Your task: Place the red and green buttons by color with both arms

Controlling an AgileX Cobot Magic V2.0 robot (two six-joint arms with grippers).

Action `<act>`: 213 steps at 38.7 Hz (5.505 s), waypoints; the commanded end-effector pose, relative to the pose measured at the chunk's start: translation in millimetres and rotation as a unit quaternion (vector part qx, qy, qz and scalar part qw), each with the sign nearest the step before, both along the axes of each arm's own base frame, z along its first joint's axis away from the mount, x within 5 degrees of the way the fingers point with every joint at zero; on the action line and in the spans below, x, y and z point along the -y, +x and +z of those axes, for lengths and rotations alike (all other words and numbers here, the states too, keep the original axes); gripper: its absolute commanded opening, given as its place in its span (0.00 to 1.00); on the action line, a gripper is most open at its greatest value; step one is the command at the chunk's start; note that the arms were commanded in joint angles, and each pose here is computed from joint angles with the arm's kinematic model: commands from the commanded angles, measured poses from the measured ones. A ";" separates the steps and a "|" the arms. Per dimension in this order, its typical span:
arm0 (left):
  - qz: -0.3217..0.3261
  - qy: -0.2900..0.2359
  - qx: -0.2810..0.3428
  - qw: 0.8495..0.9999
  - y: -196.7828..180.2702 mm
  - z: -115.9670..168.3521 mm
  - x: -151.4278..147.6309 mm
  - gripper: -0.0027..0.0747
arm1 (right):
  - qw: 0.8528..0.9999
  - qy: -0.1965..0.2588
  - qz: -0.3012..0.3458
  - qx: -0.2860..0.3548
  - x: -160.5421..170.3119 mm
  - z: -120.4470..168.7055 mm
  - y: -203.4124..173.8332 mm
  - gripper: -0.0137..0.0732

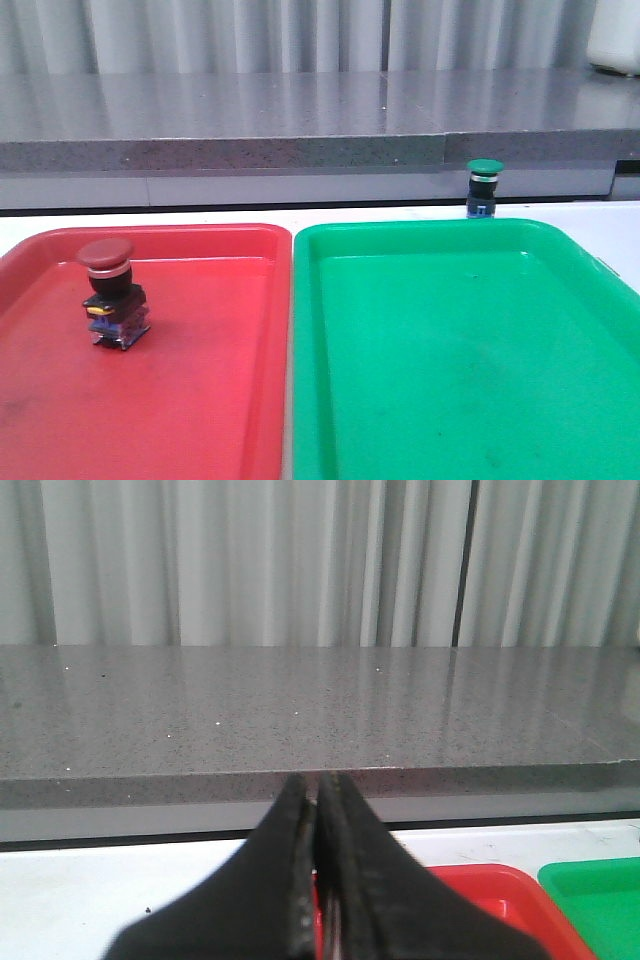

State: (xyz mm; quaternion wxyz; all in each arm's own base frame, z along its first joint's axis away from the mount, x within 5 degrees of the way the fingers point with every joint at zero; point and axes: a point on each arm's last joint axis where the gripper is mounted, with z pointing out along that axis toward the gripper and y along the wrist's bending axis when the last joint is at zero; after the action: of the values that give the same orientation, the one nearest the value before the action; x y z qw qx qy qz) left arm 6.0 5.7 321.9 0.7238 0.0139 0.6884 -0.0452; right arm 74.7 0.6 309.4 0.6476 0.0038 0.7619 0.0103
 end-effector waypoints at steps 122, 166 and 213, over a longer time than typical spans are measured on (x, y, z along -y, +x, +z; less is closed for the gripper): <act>-0.006 -0.010 0.046 0.999 -2.0 13.9 0.8 0.01 | 0.961 0.024 0.139 -0.238 -103.9 1.8 230.3 0.39; -0.006 -0.010 0.046 0.999 -2.0 13.9 0.8 0.01 | 0.949 0.020 0.195 -0.248 -129.2 -25.4 185.6 0.83; -0.006 -0.010 0.046 0.999 -2.0 13.9 0.8 0.01 | 0.997 0.006 0.066 0.045 -7.7 -10.3 -13.0 0.02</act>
State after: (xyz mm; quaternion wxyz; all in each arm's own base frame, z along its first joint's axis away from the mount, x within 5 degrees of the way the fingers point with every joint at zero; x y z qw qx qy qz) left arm 6.0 5.7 321.9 0.7238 0.0139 0.6884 -0.0453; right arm 65.2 9.7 284.0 0.6302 -0.0390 0.7727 0.0652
